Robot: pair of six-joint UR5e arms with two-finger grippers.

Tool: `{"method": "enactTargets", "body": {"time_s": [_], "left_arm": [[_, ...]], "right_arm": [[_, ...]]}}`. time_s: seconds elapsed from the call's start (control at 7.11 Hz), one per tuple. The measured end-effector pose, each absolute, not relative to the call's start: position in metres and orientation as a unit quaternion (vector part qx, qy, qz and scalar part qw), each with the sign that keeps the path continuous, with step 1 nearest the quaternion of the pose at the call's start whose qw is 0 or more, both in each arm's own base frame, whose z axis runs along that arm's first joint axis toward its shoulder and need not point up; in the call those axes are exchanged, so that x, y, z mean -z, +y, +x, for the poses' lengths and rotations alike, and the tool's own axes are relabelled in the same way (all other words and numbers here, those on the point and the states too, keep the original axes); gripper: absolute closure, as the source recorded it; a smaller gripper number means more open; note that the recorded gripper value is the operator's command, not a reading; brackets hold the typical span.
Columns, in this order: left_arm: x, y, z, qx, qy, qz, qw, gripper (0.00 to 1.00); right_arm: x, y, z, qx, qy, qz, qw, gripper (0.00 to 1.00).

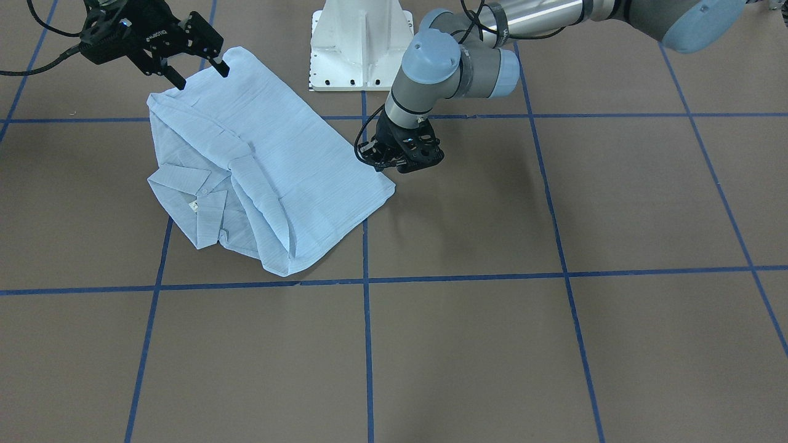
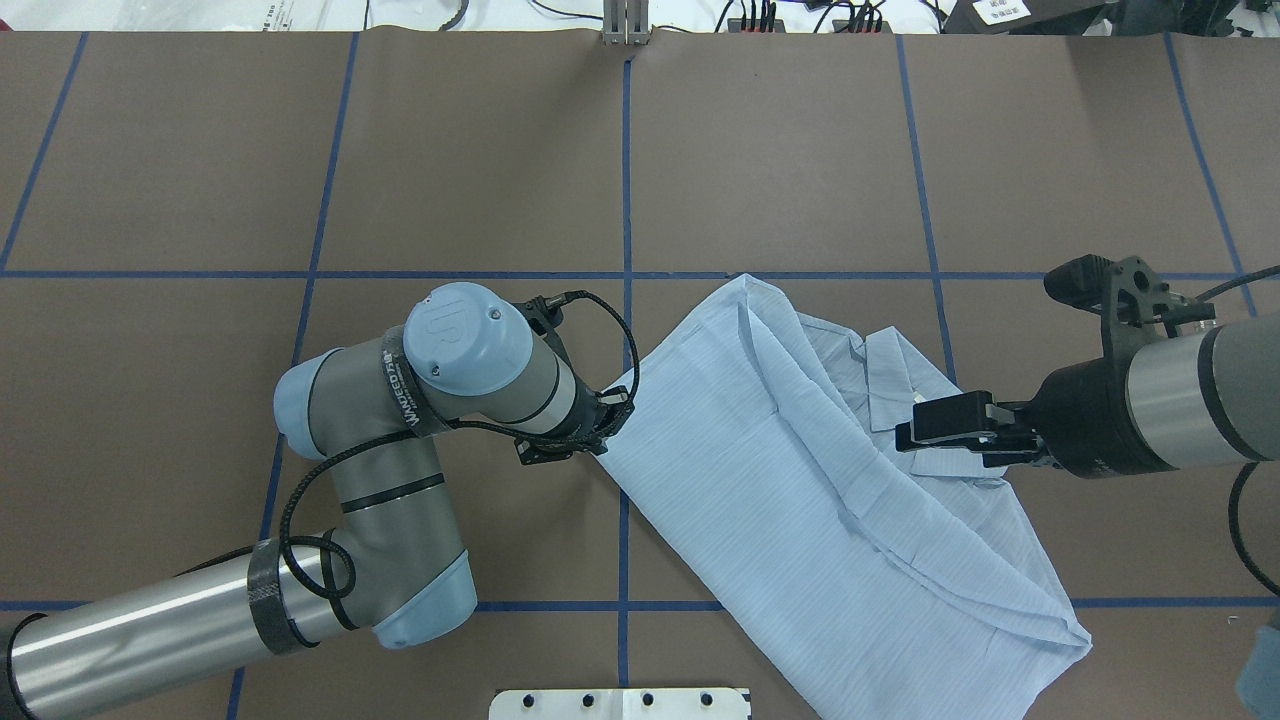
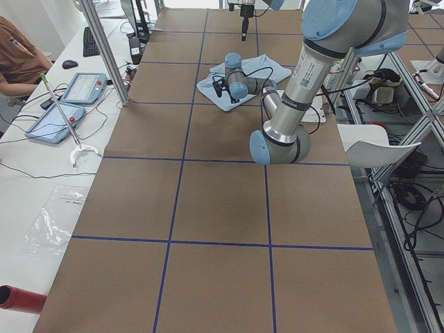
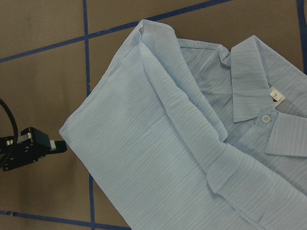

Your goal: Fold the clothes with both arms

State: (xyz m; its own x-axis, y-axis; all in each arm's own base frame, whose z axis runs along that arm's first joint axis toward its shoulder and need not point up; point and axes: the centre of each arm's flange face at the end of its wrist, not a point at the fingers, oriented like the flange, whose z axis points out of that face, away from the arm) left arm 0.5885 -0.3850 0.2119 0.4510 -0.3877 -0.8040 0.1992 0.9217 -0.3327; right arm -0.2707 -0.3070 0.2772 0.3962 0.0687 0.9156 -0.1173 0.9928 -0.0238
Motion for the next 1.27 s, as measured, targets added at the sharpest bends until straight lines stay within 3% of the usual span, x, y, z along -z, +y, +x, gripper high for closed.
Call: {"method": "enactTargets", "body": {"time_s": [0.28,0.84,0.98,1.12,1.27], "left_arm": [[-0.224,-0.388,0.593,0.176,0.485,-0.092,0.852,0.16],[-0.229,-0.390,0.599,0.180,0.481,-0.089,0.853,0.26],[-0.231,-0.391,0.601,0.181,0.479,-0.090,0.854,0.38],[-0.233,-0.391,0.603,0.182,0.478,-0.091,0.854,0.57],[-0.233,-0.391,0.604,0.183,0.478,-0.091,0.855,0.83]], "right_arm": [[-0.279,-0.308,-0.272,-0.057,-0.545,0.022,0.836,0.00],[-0.281,-0.309,-0.272,-0.058,-0.543,0.022,0.838,0.00],[-0.282,-0.309,-0.272,-0.059,-0.542,0.021,0.838,0.00],[-0.283,-0.309,-0.273,-0.059,-0.541,0.021,0.839,0.00],[-0.284,-0.309,-0.273,-0.059,-0.541,0.020,0.839,0.00]]}}
